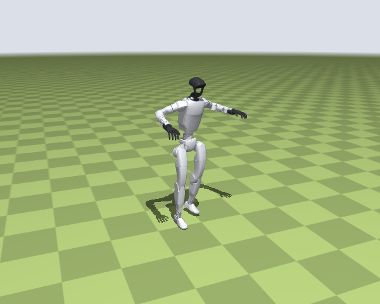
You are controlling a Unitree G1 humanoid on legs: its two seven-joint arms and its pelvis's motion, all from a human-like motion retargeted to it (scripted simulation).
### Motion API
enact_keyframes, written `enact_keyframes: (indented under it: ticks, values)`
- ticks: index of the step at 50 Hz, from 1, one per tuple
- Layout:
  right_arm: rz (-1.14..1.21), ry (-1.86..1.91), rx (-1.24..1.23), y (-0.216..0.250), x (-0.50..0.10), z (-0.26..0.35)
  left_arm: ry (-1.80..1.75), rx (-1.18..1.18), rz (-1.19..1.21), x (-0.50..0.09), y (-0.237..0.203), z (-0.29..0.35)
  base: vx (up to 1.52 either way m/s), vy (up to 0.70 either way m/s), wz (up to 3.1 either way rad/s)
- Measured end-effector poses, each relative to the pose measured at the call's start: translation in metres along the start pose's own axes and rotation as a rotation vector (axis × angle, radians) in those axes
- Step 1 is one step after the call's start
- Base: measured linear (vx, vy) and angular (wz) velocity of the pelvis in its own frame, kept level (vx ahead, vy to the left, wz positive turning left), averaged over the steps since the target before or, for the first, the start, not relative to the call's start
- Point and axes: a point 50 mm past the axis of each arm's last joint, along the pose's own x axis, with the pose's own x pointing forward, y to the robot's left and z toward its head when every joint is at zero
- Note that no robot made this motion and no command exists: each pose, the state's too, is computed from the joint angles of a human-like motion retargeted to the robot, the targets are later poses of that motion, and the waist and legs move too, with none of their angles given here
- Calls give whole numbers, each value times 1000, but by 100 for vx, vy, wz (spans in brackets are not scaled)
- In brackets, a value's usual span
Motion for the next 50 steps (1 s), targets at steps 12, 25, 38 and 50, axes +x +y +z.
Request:
enact_keyframes:
  ticks: [12, 25, 38, 50]
  values:
    - [-380, -116, -272, -145, -10, 21, -308, 98, 214, 19, 113, 58, 39, -12, -54]
    - [-498, -360, -160, -156, -21, 59, -499, 64, 232, 2, 119, 91, 23, 8, -11]
    - [-437, -368, -148, -154, -20, 61, -452, 38, 185, -6, 116, 84, 13, 3, -28]
    - [-418, -354, -150, -153, -22, 57, -427, 20, 164, -7, 115, 78, 7, 0, 8]
